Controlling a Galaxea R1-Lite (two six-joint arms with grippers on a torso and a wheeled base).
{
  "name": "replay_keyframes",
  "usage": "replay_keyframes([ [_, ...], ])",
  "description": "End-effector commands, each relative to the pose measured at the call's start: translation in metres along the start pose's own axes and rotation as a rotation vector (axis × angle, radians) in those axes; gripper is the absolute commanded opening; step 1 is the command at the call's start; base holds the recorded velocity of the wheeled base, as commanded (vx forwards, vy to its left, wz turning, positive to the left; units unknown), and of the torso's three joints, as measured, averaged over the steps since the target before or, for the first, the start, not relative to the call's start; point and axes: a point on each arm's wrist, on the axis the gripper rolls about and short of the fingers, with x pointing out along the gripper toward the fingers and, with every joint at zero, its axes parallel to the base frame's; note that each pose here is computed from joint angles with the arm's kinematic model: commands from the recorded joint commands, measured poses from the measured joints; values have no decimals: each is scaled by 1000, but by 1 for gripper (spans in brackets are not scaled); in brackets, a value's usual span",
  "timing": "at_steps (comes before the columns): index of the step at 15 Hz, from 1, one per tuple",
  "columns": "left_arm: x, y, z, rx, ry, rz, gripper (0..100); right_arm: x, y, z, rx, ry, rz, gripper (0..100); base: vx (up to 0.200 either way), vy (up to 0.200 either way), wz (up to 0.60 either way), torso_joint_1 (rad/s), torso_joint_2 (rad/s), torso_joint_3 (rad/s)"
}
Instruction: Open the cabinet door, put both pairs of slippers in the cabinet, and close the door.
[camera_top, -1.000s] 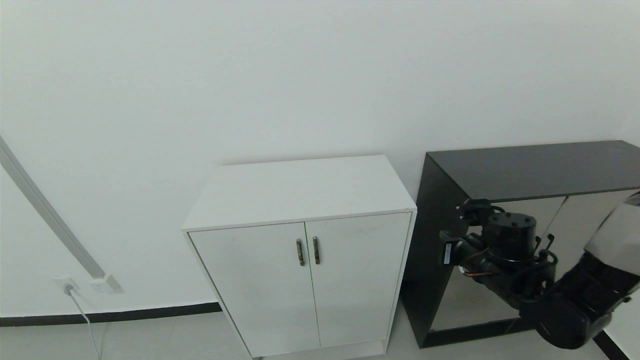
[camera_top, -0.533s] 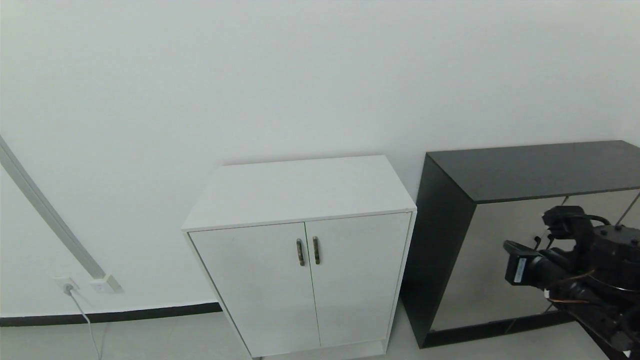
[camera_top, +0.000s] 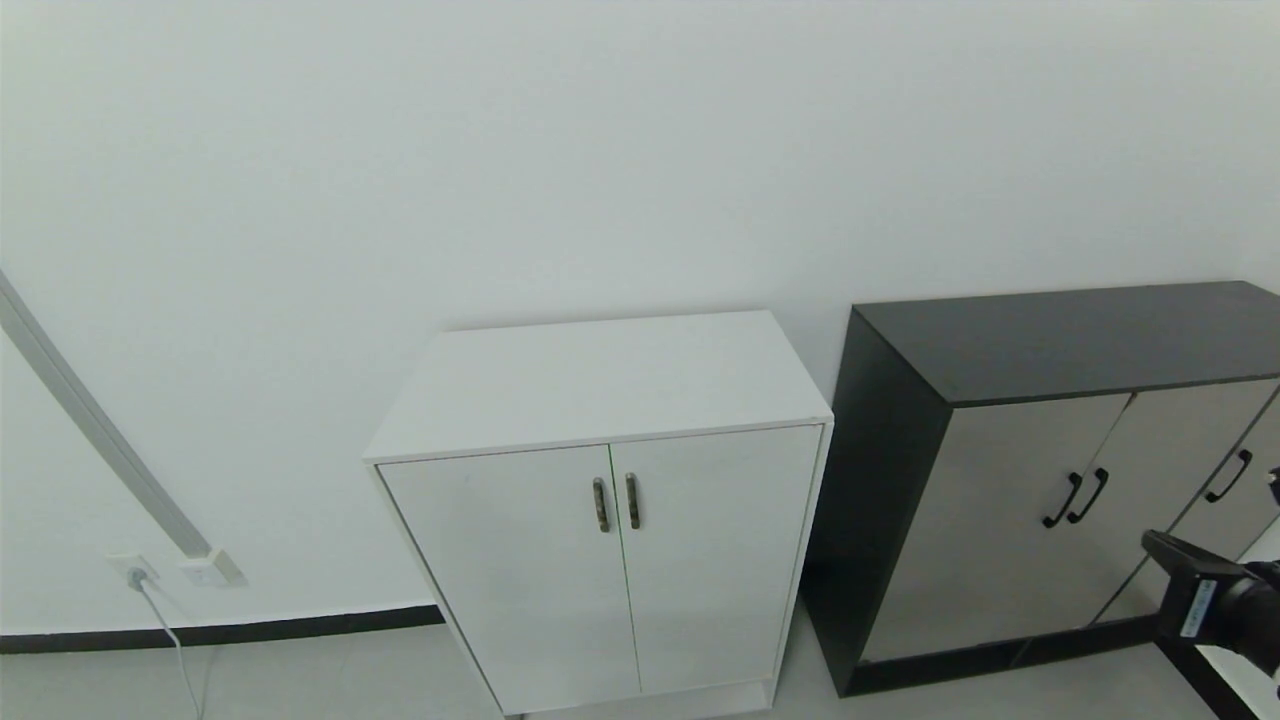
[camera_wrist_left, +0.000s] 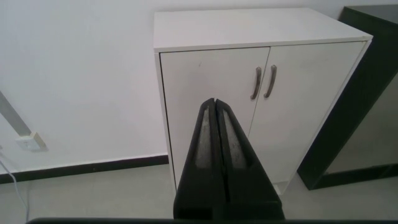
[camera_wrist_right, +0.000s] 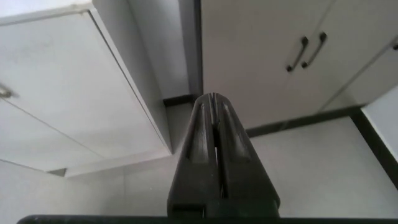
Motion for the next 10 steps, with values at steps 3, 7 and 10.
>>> replay_keyframes([
  [3,0,0,0,0,1,0,0,-54,-14,7,5,-49,10,0,0,0,0,0,0,0],
  [7,0,0,0,0,1,0,0,-89,-24,-8,-3,-23,23,0,0,0,0,0,0,0],
  [10,0,0,0,0,1,0,0,-116,-34,-26,-4,-16,27,0,0,0,0,0,0,0],
])
